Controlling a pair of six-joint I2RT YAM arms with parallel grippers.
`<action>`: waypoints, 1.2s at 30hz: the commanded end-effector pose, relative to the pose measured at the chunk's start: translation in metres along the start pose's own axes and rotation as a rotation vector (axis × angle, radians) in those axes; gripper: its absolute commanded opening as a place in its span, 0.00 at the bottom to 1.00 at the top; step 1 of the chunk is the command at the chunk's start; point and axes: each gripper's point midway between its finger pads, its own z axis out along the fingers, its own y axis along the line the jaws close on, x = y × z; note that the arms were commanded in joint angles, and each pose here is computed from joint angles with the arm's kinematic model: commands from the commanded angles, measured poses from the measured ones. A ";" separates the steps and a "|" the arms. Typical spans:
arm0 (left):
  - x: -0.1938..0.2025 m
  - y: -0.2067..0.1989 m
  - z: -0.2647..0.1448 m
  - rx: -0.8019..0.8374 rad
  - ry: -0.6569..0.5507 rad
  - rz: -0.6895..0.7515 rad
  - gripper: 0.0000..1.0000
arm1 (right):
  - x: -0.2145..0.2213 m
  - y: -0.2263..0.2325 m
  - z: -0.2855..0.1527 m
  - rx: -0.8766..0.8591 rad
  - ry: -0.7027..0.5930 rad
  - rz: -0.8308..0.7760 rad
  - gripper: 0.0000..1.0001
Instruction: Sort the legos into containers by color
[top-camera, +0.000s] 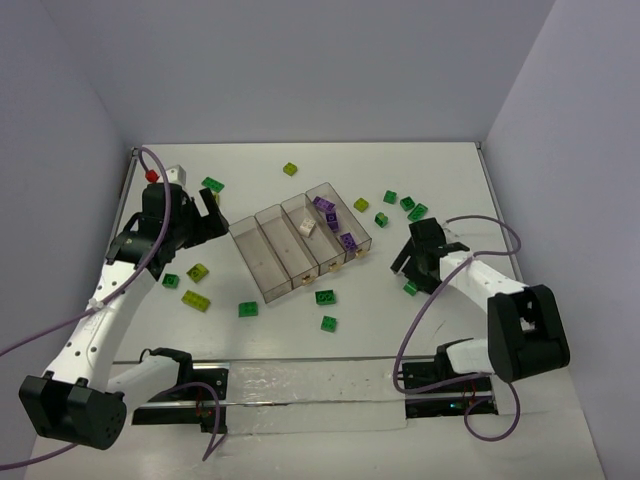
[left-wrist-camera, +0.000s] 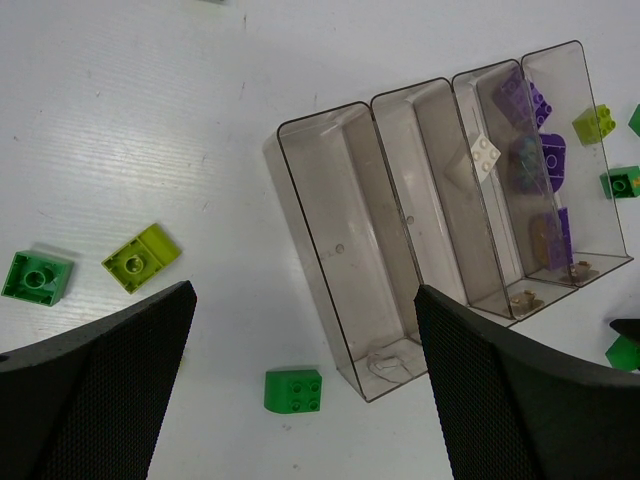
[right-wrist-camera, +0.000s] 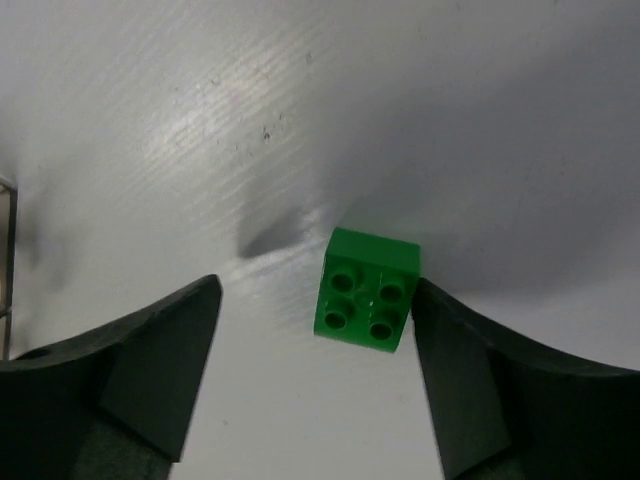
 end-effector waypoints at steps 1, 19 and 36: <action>-0.025 -0.015 -0.014 0.055 -0.080 -0.010 0.99 | -0.014 -0.003 0.009 0.082 -0.063 -0.032 0.72; -0.026 -0.013 -0.016 0.044 -0.084 -0.008 0.99 | -0.061 0.113 -0.101 -0.302 -0.208 -0.176 0.22; -0.030 -0.006 -0.025 0.003 -0.100 -0.022 0.99 | 0.023 0.345 -0.116 -0.513 -0.154 -0.597 0.25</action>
